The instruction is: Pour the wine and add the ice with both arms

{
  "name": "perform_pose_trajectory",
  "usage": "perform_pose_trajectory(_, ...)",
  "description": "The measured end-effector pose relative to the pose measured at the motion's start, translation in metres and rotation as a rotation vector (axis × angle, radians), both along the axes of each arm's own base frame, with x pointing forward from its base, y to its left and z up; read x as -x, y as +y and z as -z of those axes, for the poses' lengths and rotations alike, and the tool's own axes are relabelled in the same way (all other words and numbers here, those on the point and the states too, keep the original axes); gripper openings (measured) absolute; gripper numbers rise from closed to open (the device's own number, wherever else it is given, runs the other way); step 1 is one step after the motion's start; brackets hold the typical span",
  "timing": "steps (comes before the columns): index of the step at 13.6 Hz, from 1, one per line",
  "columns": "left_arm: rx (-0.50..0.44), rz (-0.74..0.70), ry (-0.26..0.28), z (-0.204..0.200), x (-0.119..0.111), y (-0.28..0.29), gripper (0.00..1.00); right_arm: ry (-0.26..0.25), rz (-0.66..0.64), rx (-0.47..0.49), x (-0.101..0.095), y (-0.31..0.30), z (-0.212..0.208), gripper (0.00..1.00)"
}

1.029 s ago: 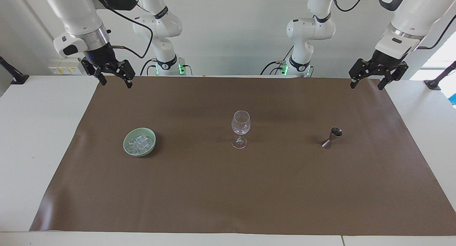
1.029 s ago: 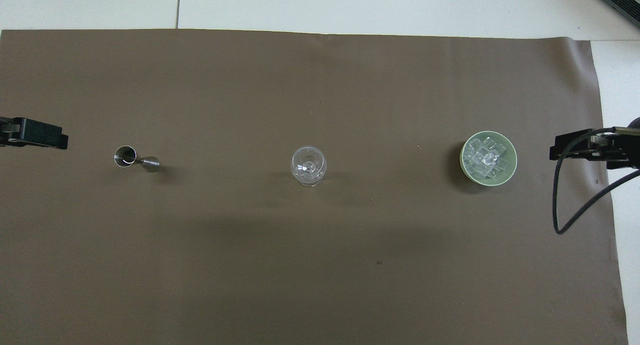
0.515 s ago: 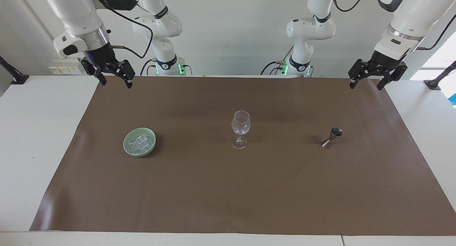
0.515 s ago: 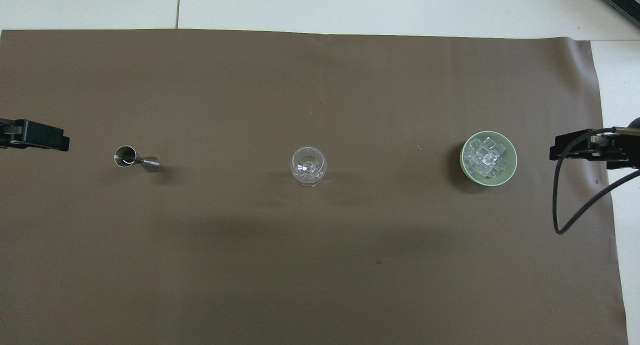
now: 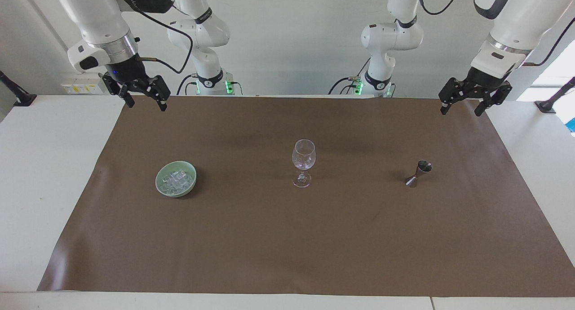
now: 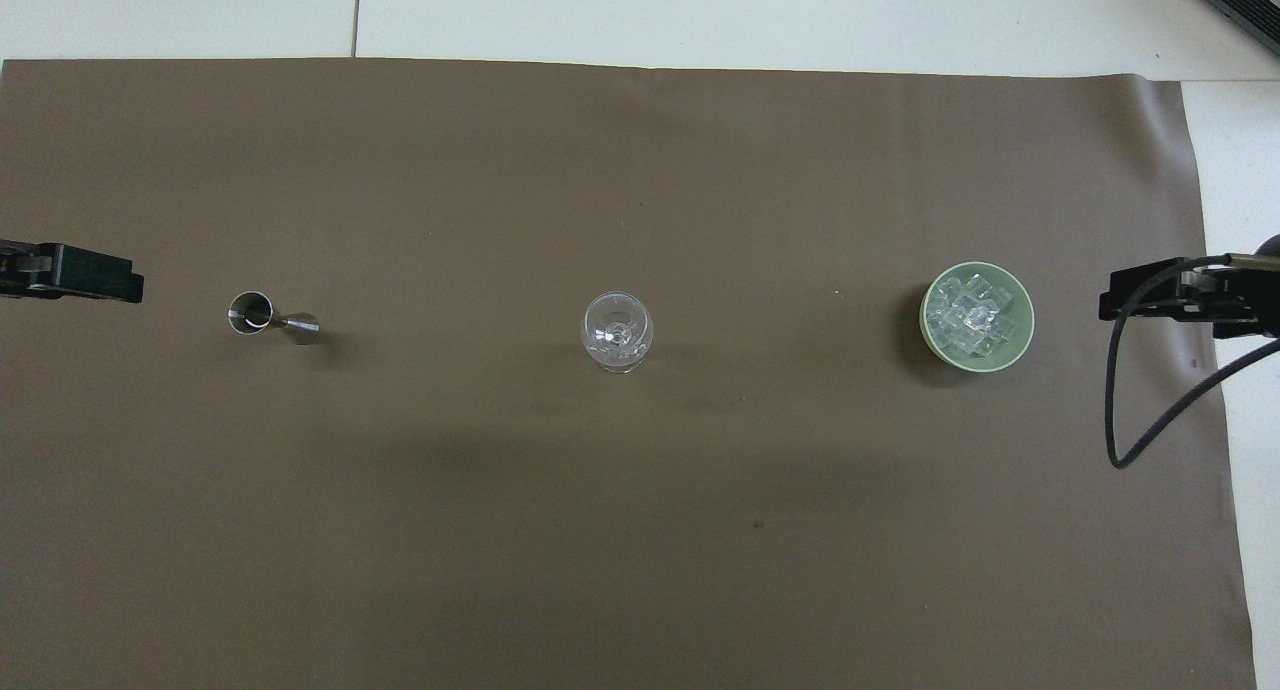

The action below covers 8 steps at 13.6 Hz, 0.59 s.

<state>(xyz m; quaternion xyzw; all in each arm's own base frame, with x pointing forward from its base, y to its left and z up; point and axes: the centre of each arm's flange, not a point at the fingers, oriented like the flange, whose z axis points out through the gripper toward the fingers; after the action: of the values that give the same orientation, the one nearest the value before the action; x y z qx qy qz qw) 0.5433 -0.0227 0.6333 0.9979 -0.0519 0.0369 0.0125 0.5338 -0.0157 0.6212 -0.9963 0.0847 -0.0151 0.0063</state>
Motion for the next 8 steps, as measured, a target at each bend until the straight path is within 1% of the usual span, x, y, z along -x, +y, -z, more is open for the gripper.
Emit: perform_pose_trajectory(8,0.000,0.000,-0.004,-0.0011,0.0021,0.0001,1.00,0.000,0.000,0.000,0.0000,0.0000,0.0000,1.00)
